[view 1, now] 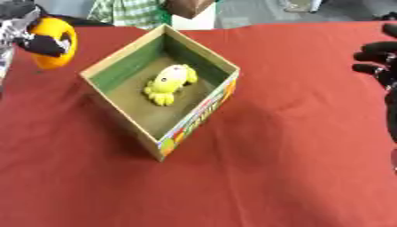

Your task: Pick up objects on the table and place them in the box.

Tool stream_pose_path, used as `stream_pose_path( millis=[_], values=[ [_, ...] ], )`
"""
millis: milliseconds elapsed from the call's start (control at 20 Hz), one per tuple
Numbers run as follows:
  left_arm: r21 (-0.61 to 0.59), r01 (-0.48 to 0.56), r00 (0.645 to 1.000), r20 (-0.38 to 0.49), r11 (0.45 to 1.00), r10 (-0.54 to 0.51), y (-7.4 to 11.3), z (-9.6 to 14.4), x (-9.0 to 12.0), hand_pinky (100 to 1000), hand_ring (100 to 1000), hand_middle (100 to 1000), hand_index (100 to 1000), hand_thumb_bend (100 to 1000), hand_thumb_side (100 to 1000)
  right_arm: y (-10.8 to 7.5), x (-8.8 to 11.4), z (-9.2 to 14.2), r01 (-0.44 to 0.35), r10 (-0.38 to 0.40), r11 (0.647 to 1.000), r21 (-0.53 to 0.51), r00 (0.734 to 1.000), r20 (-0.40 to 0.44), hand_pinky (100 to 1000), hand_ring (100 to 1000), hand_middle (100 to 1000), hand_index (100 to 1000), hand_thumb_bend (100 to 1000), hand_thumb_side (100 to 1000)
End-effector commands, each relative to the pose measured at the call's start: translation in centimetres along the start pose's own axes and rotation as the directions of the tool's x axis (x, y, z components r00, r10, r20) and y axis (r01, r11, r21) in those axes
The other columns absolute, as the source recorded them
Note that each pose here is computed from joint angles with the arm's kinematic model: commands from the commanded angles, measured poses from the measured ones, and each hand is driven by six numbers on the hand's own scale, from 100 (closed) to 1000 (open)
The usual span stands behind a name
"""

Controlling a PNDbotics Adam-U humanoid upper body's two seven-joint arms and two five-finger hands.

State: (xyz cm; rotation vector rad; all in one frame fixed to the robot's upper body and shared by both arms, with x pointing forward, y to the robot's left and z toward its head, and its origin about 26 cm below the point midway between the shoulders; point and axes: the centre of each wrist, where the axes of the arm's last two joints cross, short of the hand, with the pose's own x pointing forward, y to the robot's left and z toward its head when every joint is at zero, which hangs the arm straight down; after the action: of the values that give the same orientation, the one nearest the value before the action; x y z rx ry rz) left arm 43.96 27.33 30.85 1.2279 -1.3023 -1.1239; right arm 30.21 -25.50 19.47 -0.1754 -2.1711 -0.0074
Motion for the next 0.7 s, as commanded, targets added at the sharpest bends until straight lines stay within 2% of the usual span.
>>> stream_pose_path(
  millis=[50,350,700],
  values=[
    [0.105,0.013,0.996,0.09,0.994,-0.022,2.3,0.9,2.5,381,435,397,433,100,388,-0.1,0.8,-0.3,-0.001,0.001,1.0,0.003,0.999,0.033,671,675,598,852,100,872],
    [0.11,0.004,0.977,0.213,0.994,-0.027,1.6,1.0,6.4,386,441,406,440,100,375,0.0,0.8,-0.3,0.004,-0.004,1.0,0.008,0.999,0.033,671,675,598,852,100,872],
    [0.082,-0.016,0.942,0.334,0.996,-0.012,-0.2,1.5,9.5,386,443,409,442,100,365,0.1,0.9,-0.3,0.007,-0.007,1.0,0.013,0.999,0.036,671,675,598,853,100,872]
  ],
)
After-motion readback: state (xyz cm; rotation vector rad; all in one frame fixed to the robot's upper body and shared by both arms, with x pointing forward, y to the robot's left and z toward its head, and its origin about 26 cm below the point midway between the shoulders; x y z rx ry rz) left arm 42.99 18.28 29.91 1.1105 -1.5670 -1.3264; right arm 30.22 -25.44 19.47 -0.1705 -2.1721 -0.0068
